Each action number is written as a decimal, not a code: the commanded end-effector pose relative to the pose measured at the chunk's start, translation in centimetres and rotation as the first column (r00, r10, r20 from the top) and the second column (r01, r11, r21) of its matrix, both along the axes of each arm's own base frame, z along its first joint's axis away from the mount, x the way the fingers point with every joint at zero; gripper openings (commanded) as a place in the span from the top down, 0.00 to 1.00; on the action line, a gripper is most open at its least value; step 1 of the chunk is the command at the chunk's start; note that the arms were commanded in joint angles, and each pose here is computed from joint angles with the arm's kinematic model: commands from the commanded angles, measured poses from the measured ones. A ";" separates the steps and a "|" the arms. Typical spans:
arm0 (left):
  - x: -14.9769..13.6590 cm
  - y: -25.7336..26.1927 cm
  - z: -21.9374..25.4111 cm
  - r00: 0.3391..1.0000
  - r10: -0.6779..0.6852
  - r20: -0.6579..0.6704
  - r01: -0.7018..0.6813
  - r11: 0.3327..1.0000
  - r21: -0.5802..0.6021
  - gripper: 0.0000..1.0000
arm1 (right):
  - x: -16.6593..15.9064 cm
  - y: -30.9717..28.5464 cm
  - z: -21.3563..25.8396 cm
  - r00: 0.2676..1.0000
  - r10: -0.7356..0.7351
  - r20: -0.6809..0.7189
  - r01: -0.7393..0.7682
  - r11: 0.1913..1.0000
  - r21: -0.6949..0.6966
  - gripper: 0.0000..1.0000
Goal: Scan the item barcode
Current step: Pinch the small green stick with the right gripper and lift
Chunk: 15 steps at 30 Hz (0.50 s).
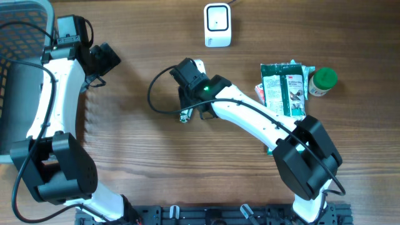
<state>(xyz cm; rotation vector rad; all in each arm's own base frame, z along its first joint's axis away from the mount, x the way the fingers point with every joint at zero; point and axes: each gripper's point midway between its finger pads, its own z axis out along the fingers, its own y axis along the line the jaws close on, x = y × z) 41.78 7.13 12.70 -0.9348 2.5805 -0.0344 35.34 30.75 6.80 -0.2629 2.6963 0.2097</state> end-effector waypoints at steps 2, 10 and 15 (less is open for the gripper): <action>0.0 0.6 0.1 1.000 0.021 0.004 -0.021 1.000 -0.003 0.00 | -1.3 -0.3 -0.3 0.989 -0.121 -0.089 0.126 0.991 0.053 0.47; 0.0 0.6 0.1 1.000 0.021 0.004 -0.021 1.000 -0.003 0.00 | -2.4 -0.1 -2.2 0.873 -0.431 -0.228 0.469 0.869 0.155 0.35; 0.0 0.6 0.1 1.000 0.021 0.004 -0.021 1.000 -0.003 0.00 | -2.7 -0.1 -4.0 0.845 -0.493 -0.208 0.524 0.840 0.139 0.35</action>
